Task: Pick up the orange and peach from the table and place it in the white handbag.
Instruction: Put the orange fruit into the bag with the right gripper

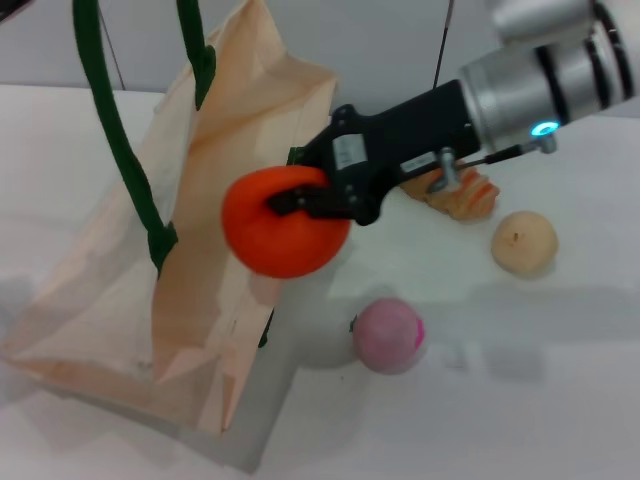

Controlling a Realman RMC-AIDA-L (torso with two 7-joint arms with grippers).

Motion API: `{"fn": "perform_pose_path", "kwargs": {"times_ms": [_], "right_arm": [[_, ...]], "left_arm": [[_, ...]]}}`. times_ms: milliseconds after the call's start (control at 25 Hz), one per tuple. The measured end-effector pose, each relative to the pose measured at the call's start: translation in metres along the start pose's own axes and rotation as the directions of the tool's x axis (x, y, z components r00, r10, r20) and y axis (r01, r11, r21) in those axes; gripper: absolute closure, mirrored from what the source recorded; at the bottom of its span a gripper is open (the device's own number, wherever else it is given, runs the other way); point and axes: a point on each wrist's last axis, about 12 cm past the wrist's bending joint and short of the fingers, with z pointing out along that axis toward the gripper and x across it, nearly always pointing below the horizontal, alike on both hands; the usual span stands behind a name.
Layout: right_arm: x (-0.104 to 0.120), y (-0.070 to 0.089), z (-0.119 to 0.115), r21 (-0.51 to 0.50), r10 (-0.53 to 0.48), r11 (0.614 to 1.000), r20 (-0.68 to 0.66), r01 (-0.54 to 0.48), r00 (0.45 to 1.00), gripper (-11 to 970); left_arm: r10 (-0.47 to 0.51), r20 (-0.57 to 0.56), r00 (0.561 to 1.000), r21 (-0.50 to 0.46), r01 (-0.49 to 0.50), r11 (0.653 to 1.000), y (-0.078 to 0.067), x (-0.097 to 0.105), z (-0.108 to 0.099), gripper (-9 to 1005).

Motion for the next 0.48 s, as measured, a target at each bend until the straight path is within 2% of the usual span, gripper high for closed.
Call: {"fn": "perform_pose_path", "kwargs": {"times_ms": [480], "right_arm": [[-0.005,-0.015,0.048,0.121,0.001,0.993,-0.075,0.008,0.997,863]], "left_arm": [[-0.004,0.01,1.0,0.034,0.004,0.999,0.001,0.002,0.012,862]]}}
